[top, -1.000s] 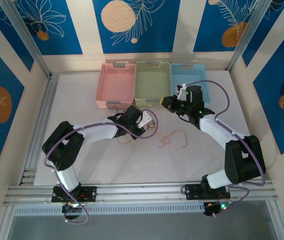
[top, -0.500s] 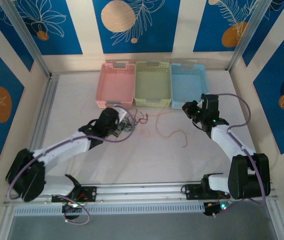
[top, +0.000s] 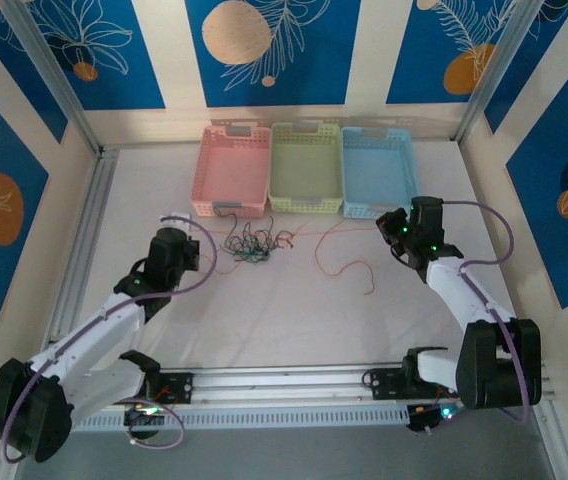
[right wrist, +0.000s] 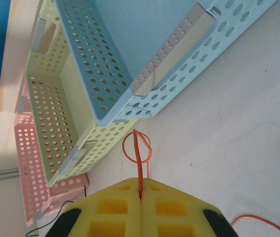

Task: Untangle the cables

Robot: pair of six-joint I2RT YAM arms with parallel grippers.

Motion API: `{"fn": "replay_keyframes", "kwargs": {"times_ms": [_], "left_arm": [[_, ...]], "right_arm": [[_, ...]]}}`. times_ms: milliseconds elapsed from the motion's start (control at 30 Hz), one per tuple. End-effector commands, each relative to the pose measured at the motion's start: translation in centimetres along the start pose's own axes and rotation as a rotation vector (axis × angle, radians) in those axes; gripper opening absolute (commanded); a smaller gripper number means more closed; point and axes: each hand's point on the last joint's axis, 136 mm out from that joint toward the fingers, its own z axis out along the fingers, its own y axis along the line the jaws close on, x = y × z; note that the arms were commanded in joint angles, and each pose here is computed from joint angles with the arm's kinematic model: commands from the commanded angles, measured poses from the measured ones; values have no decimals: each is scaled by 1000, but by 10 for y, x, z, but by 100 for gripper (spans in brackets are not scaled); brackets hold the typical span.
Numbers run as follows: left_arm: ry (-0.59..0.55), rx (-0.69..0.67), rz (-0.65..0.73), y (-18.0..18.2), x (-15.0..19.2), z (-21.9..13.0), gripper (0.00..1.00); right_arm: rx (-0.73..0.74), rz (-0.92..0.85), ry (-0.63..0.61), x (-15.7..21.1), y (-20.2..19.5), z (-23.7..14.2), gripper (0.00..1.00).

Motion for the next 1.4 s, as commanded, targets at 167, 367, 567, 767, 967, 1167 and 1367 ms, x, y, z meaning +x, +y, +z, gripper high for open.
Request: {"fn": "replay_keyframes", "kwargs": {"times_ms": [167,367,567,767,967,1167,1367], "left_arm": [[-119,-211,-170,58,-10,-22,0],[-143,-279,-204,77,-5,-29,0],[-160,-300,-250,88,0,-32,0],[-154,-301,-263,90,4,-29,0],[-170,-123,-244,59,-3,-17,0],[-264,147,-237,16,-27,-26,0],[-340,460,-287,-27,-69,-61,0]], "right_arm": [[65,31,-58,-8,-18,-5,0],[109,68,-76,-12,-32,-4,0],[131,109,-90,-18,-45,-5,0],[127,130,-86,-20,-49,-3,0],[15,53,22,-6,-17,10,0],[-67,-17,89,6,9,14,0],[-74,-27,117,13,12,22,0]]}}
